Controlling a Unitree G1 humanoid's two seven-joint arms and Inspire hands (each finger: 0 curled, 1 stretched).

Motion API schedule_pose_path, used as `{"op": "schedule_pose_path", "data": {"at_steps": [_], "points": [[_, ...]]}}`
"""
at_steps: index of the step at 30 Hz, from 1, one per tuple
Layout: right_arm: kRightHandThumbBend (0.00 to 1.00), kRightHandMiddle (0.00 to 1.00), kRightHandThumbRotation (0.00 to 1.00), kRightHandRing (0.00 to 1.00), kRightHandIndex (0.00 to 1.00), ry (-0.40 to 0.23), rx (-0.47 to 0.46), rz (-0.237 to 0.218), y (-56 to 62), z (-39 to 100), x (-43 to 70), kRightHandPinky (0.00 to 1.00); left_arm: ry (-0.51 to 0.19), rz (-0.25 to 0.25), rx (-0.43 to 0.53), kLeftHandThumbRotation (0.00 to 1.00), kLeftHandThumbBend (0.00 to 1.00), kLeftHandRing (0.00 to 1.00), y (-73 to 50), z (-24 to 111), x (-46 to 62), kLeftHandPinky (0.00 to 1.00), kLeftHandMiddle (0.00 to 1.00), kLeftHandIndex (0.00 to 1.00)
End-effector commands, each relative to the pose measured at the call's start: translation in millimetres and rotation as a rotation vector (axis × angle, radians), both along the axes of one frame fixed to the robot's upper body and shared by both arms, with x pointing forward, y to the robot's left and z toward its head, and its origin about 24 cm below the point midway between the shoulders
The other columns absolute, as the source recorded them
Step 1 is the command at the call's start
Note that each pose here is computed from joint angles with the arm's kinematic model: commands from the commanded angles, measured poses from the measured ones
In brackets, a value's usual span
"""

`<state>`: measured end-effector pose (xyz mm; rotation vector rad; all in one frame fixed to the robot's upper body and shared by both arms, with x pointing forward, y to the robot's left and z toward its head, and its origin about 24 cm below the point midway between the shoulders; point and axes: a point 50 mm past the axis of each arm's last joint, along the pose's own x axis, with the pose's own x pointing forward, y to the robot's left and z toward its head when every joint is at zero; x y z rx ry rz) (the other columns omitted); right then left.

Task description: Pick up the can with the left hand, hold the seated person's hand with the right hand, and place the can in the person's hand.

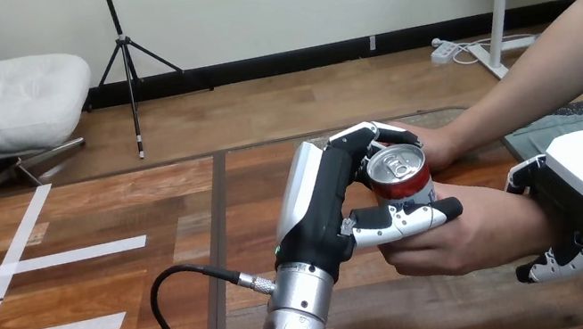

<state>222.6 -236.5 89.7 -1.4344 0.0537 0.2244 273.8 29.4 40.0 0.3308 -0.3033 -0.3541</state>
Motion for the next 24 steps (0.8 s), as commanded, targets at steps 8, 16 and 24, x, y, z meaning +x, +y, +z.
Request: {"op": "schedule_pose_path", "data": {"at_steps": [8, 16, 24], "points": [[0.75, 0.51, 0.0, 0.43, 0.53, -0.029, 0.02, 0.004, 0.4, 5.7, 3.2, 0.33, 0.009, -0.06, 0.006, 0.02, 0.78, 0.61, -14.1, 6.2, 0.4, 0.55, 0.64, 0.67], [0.71, 0.51, 0.0, 0.43, 0.53, -0.023, 0.019, -0.003, 0.1, 5.9, 3.1, 0.32, -0.003, -0.072, 0.087, 0.2, 0.9, 0.81, -14.2, 8.2, 2.1, 0.67, 0.85, 0.84], [0.71, 0.51, 0.0, 0.42, 0.53, -0.029, 0.021, 0.004, -0.6, 5.1, 2.9, 0.32, 0.027, -0.079, 0.127, 0.41, 0.97, 0.97, -14.6, 8.6, 3.1, 0.87, 0.98, 0.97]]}}
